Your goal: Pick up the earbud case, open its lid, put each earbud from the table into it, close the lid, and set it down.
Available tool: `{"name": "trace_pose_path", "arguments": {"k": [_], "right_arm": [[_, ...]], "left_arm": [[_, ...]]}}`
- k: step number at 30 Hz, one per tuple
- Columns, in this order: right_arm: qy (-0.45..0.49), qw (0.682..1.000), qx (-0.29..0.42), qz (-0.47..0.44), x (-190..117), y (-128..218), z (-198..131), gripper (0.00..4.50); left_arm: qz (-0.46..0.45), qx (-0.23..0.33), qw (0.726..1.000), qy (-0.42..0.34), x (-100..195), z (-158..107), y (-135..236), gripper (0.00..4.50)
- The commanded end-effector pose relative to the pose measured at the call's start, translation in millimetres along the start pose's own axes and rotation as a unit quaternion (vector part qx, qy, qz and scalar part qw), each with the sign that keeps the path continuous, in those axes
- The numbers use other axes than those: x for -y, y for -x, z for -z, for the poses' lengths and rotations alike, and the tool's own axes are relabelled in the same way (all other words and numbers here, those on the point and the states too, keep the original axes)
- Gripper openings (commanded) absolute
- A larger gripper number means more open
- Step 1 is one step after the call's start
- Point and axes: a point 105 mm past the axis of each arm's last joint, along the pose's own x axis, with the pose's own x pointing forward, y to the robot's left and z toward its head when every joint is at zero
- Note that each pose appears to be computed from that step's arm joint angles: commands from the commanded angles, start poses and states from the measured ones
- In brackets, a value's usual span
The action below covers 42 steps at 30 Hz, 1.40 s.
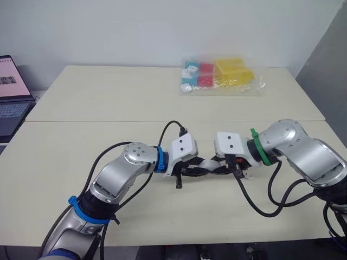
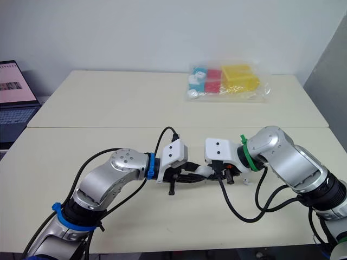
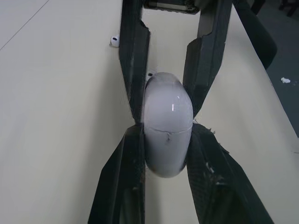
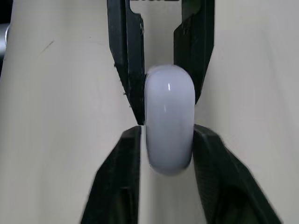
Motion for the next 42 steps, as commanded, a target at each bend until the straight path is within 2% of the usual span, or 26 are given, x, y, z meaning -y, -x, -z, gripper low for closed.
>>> {"name": "trace_pose_path", "arguments": {"k": [1, 5, 6, 10, 14, 17, 20, 22, 27, 42], "right_arm": [[0.02, 1.0, 0.006, 0.01, -0.8, 9.7, -6.1, 2.91], [0.017, 0.999, -0.008, 0.038, 5.6, 28.0, 0.8, 4.41], [0.019, 0.999, -0.011, 0.039, 5.5, 30.8, 1.8, 4.5], [0.053, 0.996, -0.002, 0.065, 1.4, 60.8, 2.9, 4.5], [0.096, 0.987, 0.078, 0.103, 3.0, 69.8, -13.5, 4.5], [0.105, 0.979, 0.113, 0.13, 4.1, 71.4, -23.3, 4.5], [0.116, 0.977, 0.119, 0.133, 3.1, 63.1, -29.0, 4.5], [0.119, 0.974, 0.125, 0.148, 9.0, 56.1, -32.5, 4.5], [0.122, 0.971, 0.125, 0.165, 21.5, 51.7, -35.8, 4.5], [0.108, 0.971, 0.135, 0.166, 31.6, 55.4, -42.2, 4.5]], "left_arm": [[-0.004, 0.015, 1.0, -0.007, -0.5, -7.1, 2.5, 0.79], [-0.015, 0.022, 1.0, 0.012, -6.7, -3.9, 5.4, 0.79], [-0.016, 0.025, 0.999, 0.015, -7.1, -3.9, 5.7, 0.79], [-0.024, 0.084, 0.995, 0.052, -12.1, -3.3, 8.1, 0.79], [-0.032, 0.176, 0.981, 0.08, -11.9, -11.9, 12.2, 0.79], [-0.058, 0.211, 0.974, 0.066, -15.6, -13.0, 15.5, 0.79], [-0.059, 0.217, 0.974, 0.011, -11.3, -14.3, 14.3, 0.79], [-0.069, 0.243, 0.967, -0.004, -11.0, -21.3, 13.3, 0.79], [-0.063, 0.241, 0.966, -0.067, -5.8, -20.6, 10.8, 0.79], [-0.054, 0.213, 0.969, -0.114, -2.5, -8.3, 7.8, 0.79]]}}
